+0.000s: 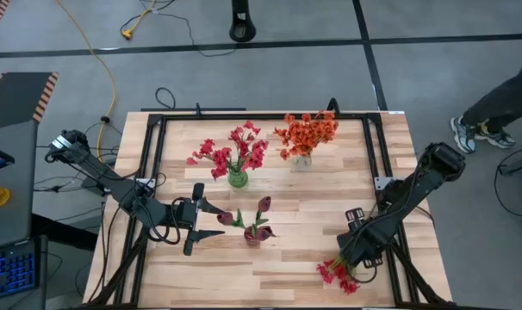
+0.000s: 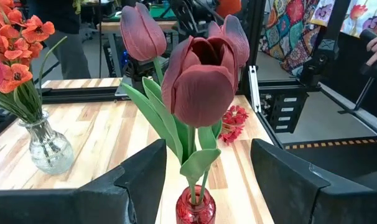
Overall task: Sort flowers into vase by color
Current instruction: Put the pink flowers into the green vase
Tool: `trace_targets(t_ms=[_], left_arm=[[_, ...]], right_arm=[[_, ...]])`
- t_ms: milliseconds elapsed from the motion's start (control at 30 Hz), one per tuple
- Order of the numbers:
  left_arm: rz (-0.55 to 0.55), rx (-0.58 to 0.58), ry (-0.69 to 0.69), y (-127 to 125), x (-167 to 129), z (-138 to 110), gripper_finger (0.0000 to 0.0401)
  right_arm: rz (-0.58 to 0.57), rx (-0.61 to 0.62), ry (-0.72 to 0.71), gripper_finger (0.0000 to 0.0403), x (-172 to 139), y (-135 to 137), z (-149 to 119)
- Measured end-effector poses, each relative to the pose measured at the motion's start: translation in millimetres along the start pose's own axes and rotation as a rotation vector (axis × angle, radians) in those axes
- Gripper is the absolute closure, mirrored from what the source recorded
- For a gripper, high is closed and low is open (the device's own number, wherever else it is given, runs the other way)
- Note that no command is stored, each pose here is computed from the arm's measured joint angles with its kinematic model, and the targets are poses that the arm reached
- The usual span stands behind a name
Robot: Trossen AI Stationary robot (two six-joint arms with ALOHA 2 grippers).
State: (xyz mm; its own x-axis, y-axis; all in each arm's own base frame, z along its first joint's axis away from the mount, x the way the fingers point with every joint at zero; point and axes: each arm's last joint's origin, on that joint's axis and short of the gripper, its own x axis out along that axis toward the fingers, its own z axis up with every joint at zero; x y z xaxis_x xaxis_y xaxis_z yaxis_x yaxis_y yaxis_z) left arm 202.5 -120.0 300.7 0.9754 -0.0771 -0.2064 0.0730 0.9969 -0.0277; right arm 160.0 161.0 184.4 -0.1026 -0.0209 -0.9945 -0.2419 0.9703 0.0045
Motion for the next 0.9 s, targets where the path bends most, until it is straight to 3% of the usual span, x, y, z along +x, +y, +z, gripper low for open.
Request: trace_targets(t_ms=[167,900], left_arm=[[0.000,0.000,0.001,0,0,0,0.0180],[0.000,-0.002,0.001,0,0,0,0.0180]], right_arm=[[-0.034,-0.095,0.063,0.0168,15,4,6],[-0.041,-0.172,0.180,0.0168,48,12,18]])
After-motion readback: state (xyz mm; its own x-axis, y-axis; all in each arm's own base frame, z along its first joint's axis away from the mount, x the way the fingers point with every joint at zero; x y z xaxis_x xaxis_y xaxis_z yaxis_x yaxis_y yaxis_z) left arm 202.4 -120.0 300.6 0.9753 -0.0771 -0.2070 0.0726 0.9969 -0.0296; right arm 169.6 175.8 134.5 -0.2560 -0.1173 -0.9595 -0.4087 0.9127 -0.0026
